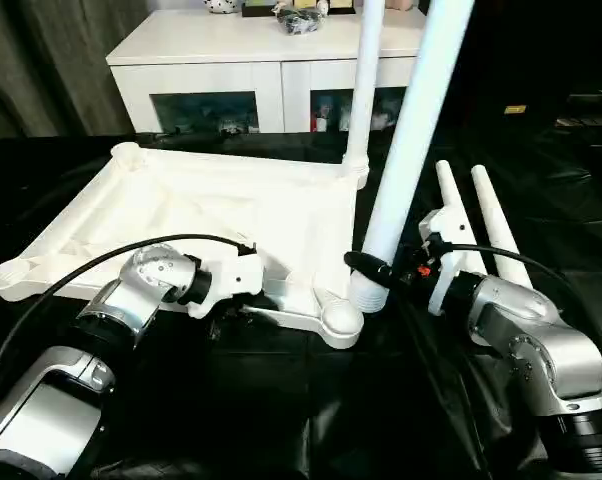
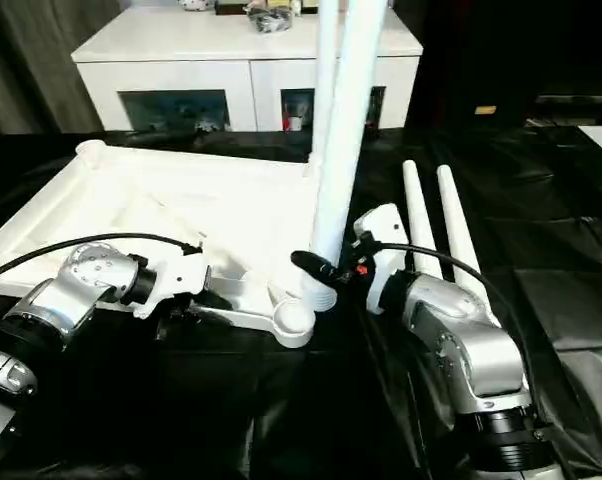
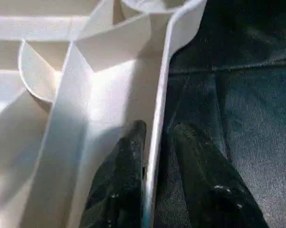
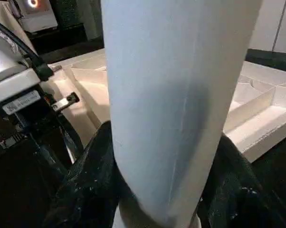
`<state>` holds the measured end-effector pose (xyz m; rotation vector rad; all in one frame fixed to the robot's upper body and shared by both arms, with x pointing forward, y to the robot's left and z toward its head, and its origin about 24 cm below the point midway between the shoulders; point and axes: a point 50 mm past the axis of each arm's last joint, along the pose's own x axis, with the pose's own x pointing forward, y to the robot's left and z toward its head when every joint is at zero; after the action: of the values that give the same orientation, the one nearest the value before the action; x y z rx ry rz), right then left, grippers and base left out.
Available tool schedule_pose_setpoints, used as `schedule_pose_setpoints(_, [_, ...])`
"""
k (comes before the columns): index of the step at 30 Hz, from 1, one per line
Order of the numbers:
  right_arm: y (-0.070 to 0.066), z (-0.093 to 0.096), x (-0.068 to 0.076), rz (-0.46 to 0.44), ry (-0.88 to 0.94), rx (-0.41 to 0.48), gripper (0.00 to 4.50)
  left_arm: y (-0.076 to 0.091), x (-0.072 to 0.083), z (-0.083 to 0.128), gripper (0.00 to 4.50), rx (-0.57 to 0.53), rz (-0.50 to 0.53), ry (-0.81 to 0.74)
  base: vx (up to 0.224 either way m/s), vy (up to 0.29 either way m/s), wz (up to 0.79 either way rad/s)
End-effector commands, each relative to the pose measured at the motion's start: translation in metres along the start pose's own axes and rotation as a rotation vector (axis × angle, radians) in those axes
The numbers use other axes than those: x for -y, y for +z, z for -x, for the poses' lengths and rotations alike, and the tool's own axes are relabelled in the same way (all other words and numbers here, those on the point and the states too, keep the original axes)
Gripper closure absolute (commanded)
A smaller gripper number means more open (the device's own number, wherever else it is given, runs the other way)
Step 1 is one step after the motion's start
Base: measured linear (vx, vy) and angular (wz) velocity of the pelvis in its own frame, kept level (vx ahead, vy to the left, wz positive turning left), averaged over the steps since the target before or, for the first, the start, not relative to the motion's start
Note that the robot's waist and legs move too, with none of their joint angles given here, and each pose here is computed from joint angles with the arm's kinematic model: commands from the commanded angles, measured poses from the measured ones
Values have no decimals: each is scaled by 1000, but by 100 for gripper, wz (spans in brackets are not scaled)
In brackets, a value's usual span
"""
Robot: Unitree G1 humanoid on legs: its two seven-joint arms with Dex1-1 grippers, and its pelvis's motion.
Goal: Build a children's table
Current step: Insert table leg to table base
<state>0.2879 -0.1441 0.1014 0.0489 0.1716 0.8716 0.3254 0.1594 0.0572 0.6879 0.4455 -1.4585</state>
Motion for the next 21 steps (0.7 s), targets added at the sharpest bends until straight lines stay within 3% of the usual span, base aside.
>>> schedule_pose_setpoints(1, [9, -1, -1, 29, 11, 23, 266, 0, -1, 0, 358, -11, -11, -3, 0, 0, 0])
schedule_pose_setpoints(8, [10, -2, -1, 24, 7, 33, 266, -5, 4, -7, 406, 14, 71, -3, 0, 0, 0])
schedule_pose_setpoints(10, [12, -3, 1, 8, -9, 51, 266, -9, 11, -15, 418, 58, 164, 9, 0, 0, 0])
schedule_pose_setpoints(12, [13, -3, 2, 3, -14, 56, 266, -11, 15, -17, 425, 64, 187, 14, 0, 0, 0])
schedule_pose_setpoints(13, [13, -3, 3, -3, -21, 56, 266, -21, 25, -23, 429, 20, 227, 28, 0, 0, 0])
schedule_pose_setpoints(16, [12, -4, 2, -8, -24, 52, 266, -29, 31, -28, 446, -22, 286, 93, 0, 0, 0])
schedule_pose_setpoints(18, [12, -5, 2, -18, -29, 49, 266, -32, 33, -30, 450, -42, 355, 166, 0, 0, 0])
schedule_pose_setpoints(21, [11, -6, 3, -27, -30, 42, 266, -30, 35, -32, 450, -54, 376, 229, 0, 0, 0])
